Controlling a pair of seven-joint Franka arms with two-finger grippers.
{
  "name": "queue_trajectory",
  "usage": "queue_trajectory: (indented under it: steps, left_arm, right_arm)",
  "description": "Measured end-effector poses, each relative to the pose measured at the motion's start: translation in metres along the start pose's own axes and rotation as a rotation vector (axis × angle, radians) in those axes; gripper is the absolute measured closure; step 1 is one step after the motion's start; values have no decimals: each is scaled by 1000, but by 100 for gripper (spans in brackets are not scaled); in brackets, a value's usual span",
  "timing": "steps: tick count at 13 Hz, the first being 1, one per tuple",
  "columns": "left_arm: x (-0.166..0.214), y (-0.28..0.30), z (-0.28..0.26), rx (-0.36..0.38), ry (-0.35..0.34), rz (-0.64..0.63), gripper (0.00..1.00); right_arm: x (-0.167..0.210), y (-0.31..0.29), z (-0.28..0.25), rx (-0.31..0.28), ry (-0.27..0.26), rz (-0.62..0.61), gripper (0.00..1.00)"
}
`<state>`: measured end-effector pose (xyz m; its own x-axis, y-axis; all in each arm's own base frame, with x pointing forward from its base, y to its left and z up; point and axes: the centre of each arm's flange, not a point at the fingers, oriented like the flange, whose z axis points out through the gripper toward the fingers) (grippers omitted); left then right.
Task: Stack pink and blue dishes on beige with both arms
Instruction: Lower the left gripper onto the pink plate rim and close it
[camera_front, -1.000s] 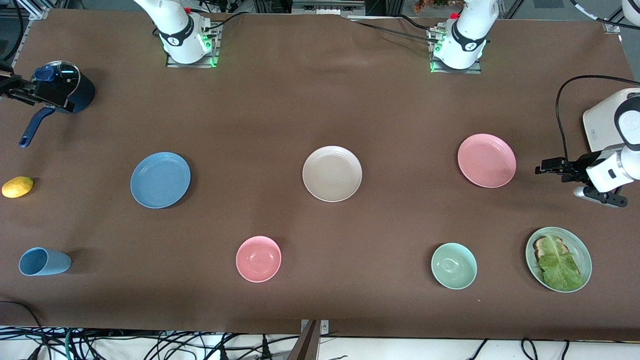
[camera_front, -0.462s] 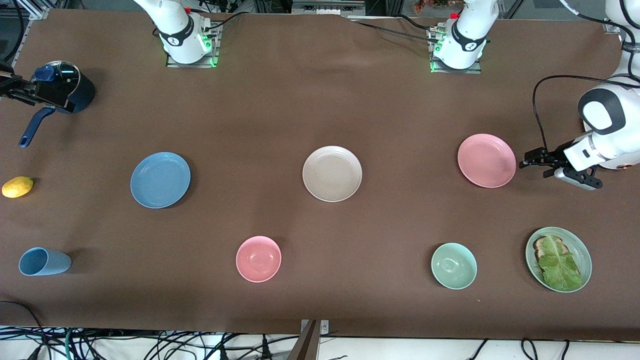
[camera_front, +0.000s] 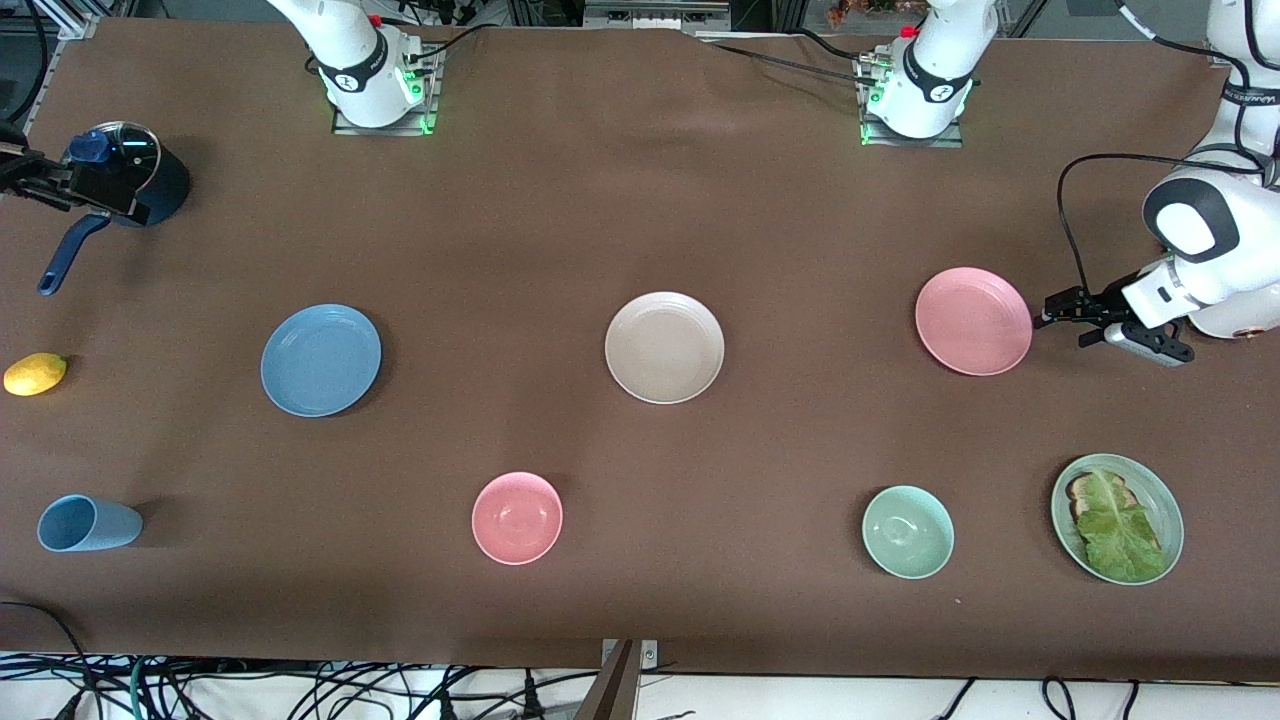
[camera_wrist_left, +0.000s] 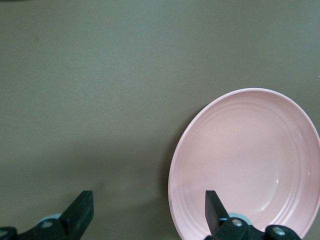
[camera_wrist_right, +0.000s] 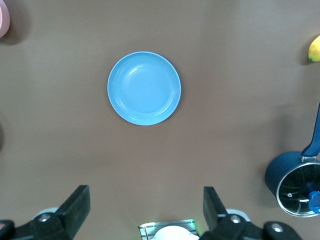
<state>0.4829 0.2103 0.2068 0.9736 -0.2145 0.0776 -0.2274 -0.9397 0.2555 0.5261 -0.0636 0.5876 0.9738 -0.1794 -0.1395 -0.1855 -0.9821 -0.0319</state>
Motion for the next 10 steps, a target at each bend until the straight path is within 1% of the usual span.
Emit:
queue_trajectory:
  steps: [7, 8, 10]
  left_arm:
    - [-3, 0, 22, -16, 9, -38, 3]
    - [-3, 1, 24, -19, 10, -42, 7]
    - [-4, 5, 29, -30, 23, -50, 8]
  right_arm:
    - [0, 0, 0, 0, 0, 0, 0]
    - [0, 0, 0, 0, 0, 0, 0]
    - [0, 0, 0, 0, 0, 0, 0]
